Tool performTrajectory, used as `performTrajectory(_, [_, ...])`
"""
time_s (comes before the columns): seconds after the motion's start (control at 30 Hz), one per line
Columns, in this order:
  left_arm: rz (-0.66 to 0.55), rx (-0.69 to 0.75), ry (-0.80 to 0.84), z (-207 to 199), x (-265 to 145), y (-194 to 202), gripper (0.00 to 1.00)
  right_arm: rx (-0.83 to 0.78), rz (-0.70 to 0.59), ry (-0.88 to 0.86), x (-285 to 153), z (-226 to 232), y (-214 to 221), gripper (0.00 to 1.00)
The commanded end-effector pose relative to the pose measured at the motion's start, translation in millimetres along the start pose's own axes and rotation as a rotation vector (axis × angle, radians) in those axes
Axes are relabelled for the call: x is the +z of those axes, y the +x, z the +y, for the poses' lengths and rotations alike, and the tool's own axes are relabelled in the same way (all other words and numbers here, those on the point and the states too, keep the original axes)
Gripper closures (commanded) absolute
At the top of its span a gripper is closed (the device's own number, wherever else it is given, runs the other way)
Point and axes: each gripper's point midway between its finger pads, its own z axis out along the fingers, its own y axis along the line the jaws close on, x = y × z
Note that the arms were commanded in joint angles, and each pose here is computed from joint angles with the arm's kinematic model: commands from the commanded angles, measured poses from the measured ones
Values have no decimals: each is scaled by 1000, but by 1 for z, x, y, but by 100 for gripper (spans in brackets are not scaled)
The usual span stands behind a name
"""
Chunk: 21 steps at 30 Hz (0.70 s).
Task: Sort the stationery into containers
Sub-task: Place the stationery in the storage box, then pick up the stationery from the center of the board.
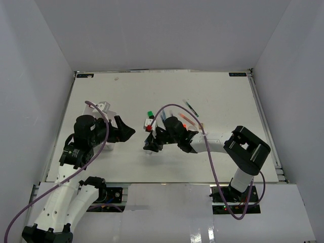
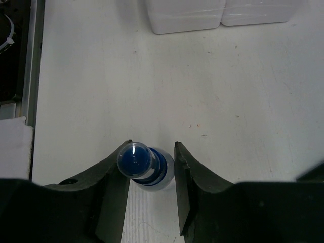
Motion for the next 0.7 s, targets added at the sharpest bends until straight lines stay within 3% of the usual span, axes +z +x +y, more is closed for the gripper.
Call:
performTrajectory(0.0, [21, -12, 64, -12, -1, 5, 2, -36, -29, 6, 2, 0, 1, 83])
performTrajectory(0.13, [24, -20, 88, -14, 1, 8, 2, -30, -28, 7, 0, 1, 6, 68])
performTrajectory(0.2, [19, -23, 97, -15, 1, 7, 2, -33, -37, 13, -5, 2, 1, 42])
performTrajectory(0.23, [22, -24, 97, -15, 2, 8, 2, -33, -37, 13, -5, 2, 1, 41])
performTrajectory(0.27, [24, -24, 100, -16, 2, 8, 2, -40, -48, 27, -10, 2, -4, 31])
performTrajectory(0.4, [11, -22, 112, -20, 0, 2, 2, -50, -48, 59, -30, 7, -12, 4])
performTrajectory(0.43, [6, -21, 116, -22, -1, 0, 2, -51, -47, 66, -35, 7, -14, 2])
performTrajectory(0.5, [4, -27, 117, -23, 0, -3, 2, -59, -57, 108, -53, 9, -20, 10])
performTrajectory(0.67, [18, -59, 86, -22, 11, -4, 2, -55, -52, 288, -105, 1, -25, 10])
